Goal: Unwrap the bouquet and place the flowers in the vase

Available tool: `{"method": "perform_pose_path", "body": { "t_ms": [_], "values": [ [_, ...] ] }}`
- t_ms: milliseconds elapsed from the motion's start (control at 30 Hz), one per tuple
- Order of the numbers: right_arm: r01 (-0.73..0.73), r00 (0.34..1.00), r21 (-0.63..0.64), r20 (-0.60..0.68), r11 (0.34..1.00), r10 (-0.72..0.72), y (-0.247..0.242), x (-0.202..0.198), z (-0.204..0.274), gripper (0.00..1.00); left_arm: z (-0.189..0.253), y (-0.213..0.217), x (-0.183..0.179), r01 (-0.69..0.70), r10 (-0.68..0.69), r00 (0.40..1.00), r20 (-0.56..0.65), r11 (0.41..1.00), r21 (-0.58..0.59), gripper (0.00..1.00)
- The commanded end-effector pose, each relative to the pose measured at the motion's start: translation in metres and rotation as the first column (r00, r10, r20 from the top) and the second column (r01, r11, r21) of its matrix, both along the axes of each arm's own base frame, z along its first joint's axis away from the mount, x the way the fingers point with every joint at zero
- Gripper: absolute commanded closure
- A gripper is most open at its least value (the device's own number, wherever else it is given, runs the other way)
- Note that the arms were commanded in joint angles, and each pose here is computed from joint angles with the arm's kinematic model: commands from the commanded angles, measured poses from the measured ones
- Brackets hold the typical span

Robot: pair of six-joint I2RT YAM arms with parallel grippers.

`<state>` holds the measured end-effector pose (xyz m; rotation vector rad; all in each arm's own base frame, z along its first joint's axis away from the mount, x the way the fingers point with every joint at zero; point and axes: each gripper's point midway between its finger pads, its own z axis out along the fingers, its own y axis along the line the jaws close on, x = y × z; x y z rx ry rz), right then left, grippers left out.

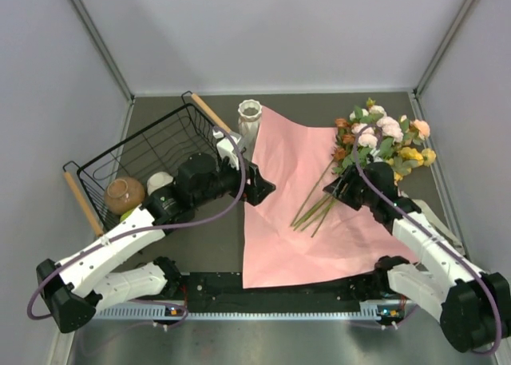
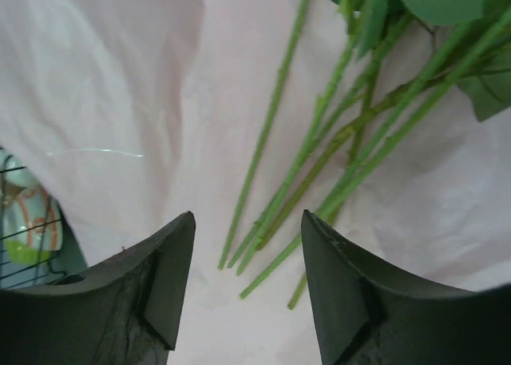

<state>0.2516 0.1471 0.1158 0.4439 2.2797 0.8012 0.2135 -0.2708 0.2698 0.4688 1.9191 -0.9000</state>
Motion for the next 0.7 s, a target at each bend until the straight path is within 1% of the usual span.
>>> {"method": "perform_pose_path", "body": {
  "t_ms": [0,33,67,100,167,300,367,533,667],
  "values": [
    [0.093,0.994,-0.124,-0.052,0.988,-0.1,-0.027,0.016,-0.015,0.47,0.006,-0.014,-0.005,0.062,-0.062,0.998,-0.001,0.995,-0.073,0.05],
    [0.113,0.992,-0.145,-0.044,0.983,-0.121,-0.031,0.023,-0.012,0.5,0.004,-0.016,-0.007,0.073,-0.074,0.997,-0.014,0.994,-0.082,0.05],
    [0.14,0.987,-0.177,-0.051,0.974,-0.151,-0.037,0.029,-0.017,0.57,0.0,-0.017,-0.008,0.082,-0.084,0.996,-0.025,0.993,-0.08,0.05],
    [0.14,0.984,-0.196,-0.081,0.971,-0.158,-0.039,0.031,-0.026,0.58,-0.003,-0.019,-0.011,0.098,-0.101,0.994,-0.033,0.992,-0.081,0.05],
    [0.149,0.983,-0.205,-0.077,0.967,-0.167,-0.04,0.041,-0.026,0.58,-0.008,-0.021,-0.016,0.121,-0.126,0.991,-0.046,0.989,-0.089,0.05],
    [0.187,0.977,-0.25,-0.055,0.95,-0.207,-0.049,0.055,-0.034,0.58,-0.015,-0.019,-0.02,0.124,-0.13,0.989,-0.065,0.988,-0.091,0.05],
    [0.18,0.98,-0.238,-0.045,0.954,-0.196,-0.046,0.059,-0.031,0.59,-0.017,-0.019,-0.02,0.121,-0.127,0.99,-0.068,0.989,-0.087,0.05],
    [0.211,0.976,-0.227,-0.012,0.951,-0.22,-0.047,0.069,-0.026,0.61,-0.014,-0.019,-0.018,0.121,-0.126,0.99,-0.062,0.989,-0.082,0.05],
    [0.204,0.977,-0.228,-0.01,0.952,-0.212,-0.044,0.078,-0.03,0.67,-0.011,-0.02,-0.017,0.119,-0.124,0.991,-0.055,0.989,-0.083,0.05]
  ]
}}
